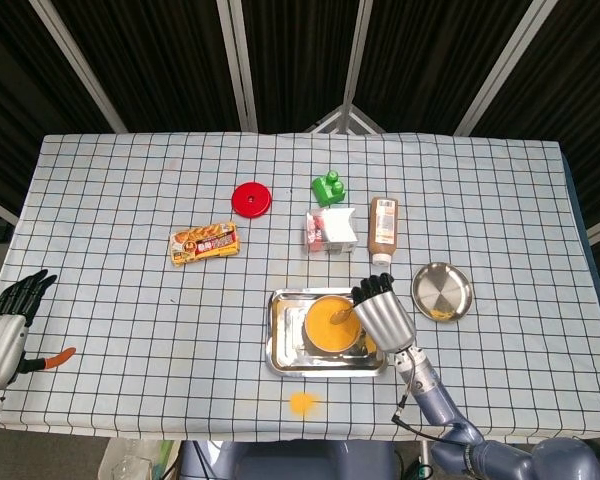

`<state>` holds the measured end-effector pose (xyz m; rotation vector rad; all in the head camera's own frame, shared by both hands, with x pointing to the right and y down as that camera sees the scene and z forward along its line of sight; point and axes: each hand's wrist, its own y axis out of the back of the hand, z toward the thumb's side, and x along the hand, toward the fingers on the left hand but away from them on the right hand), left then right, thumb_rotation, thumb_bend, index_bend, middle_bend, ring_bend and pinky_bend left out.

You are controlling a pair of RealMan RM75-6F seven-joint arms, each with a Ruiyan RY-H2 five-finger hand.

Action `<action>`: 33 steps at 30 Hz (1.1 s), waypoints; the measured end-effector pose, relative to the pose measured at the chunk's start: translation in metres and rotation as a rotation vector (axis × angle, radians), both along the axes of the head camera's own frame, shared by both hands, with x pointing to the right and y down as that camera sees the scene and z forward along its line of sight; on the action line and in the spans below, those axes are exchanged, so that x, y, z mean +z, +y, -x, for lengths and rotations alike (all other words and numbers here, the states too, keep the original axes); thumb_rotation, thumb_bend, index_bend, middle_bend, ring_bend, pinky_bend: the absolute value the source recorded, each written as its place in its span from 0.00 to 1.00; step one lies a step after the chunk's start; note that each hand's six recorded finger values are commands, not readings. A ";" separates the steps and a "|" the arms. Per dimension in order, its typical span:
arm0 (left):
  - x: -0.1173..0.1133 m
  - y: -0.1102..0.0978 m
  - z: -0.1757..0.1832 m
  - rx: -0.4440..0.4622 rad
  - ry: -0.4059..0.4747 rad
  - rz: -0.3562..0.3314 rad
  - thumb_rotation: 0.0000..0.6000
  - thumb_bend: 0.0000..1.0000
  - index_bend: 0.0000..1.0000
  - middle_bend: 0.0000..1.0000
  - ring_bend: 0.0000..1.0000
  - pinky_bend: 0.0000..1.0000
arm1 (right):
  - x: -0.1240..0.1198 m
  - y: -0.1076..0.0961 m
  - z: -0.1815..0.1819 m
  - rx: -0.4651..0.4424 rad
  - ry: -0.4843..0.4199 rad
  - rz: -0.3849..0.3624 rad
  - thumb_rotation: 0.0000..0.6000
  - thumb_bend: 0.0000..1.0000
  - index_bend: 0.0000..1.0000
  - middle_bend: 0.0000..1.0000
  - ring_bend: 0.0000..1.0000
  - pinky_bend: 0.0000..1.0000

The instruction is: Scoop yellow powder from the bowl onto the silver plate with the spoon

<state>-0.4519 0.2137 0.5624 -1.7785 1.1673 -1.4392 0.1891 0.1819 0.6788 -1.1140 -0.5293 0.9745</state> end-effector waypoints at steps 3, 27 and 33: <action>-0.001 0.000 0.000 0.000 0.001 -0.003 1.00 0.00 0.00 0.00 0.00 0.00 | -0.002 -0.004 -0.002 0.009 0.009 -0.008 1.00 0.68 0.79 0.60 0.50 0.50; 0.000 0.001 -0.001 0.005 0.002 -0.003 1.00 0.00 0.00 0.00 0.00 0.00 | -0.005 0.021 -0.018 -0.004 0.057 0.023 1.00 0.68 0.79 0.60 0.50 0.50; 0.001 0.001 -0.001 0.005 0.000 0.001 1.00 0.00 0.00 0.00 0.00 0.00 | 0.001 0.025 -0.023 -0.008 0.068 0.039 1.00 0.68 0.79 0.60 0.50 0.50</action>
